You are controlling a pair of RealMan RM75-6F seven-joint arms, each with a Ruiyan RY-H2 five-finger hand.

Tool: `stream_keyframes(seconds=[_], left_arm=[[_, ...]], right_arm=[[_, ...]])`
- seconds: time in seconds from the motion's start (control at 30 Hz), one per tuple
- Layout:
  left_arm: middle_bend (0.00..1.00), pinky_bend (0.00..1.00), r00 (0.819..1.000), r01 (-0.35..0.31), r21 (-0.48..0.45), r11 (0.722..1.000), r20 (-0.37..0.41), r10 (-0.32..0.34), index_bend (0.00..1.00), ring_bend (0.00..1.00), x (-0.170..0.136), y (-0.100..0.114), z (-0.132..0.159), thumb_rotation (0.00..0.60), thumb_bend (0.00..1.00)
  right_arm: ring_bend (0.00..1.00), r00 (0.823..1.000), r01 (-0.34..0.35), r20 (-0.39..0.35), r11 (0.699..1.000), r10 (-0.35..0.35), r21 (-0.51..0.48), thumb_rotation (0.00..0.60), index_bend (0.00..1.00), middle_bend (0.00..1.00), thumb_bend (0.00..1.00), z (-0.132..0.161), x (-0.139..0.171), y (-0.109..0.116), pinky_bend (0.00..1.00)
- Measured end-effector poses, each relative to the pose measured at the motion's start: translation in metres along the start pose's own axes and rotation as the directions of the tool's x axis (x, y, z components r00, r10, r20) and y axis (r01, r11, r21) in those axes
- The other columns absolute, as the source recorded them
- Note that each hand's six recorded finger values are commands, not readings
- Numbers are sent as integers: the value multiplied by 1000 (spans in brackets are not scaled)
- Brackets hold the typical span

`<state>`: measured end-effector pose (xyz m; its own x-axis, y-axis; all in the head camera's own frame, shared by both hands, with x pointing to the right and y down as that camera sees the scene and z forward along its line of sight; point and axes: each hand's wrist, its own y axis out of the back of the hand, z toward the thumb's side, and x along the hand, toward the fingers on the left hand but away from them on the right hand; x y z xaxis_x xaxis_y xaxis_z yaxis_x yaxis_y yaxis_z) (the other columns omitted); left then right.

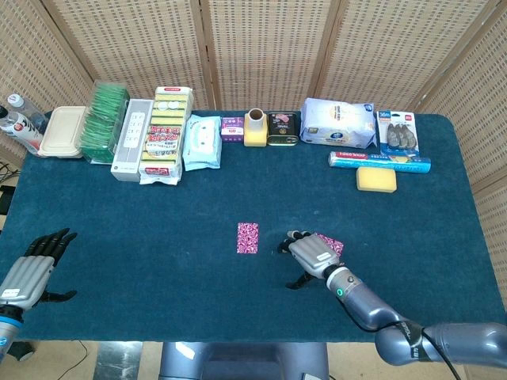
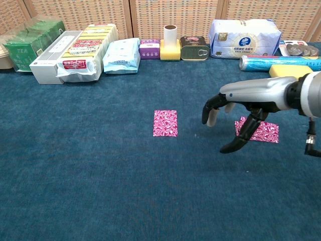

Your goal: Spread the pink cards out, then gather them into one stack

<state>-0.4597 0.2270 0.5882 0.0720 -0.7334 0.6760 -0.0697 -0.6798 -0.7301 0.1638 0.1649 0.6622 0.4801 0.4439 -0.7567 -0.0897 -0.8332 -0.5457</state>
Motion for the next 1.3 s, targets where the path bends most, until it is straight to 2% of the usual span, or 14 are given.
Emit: stream_keyframes(seconds=[0.33, 0.57, 0.7, 0.83, 0.97, 1.3], left_arm=[[0, 35, 1000, -4, -8, 1000, 2, 4, 0, 0, -1, 2, -1, 600, 32], [0, 35, 1000, -5, -20, 1000, 3, 5, 0, 0, -1, 4, -3, 600, 32], [0, 35, 1000, -8, -28, 1000, 5, 8, 0, 0, -2, 6, -5, 600, 33], [0, 35, 1000, -15, -30, 999, 16, 15, 0, 0, -4, 7, -3, 600, 33], [0, 35, 999, -19, -30, 999, 30, 20, 0, 0, -6, 8, -2, 600, 33], [0, 35, 999, -18, -30, 999, 27, 19, 0, 0, -6, 7, -2, 600, 32]], right_arm=[[76, 999, 13, -48, 994, -19, -112, 403, 244, 284, 242, 38, -31, 6, 126], [72, 995, 84, -35, 985, -90, -149, 400, 254, 287, 242, 49, -49, 19, 125], [72, 994, 102, -14, 980, -106, -173, 399, 255, 286, 242, 48, -57, 21, 124], [79, 992, 124, -1, 979, -126, -164, 401, 267, 287, 242, 47, -60, 23, 126], [89, 986, 165, -14, 983, -167, -83, 399, 276, 298, 242, 56, -64, 25, 131], [90, 989, 144, -6, 985, -145, -94, 398, 277, 303, 243, 66, -84, 9, 131]])
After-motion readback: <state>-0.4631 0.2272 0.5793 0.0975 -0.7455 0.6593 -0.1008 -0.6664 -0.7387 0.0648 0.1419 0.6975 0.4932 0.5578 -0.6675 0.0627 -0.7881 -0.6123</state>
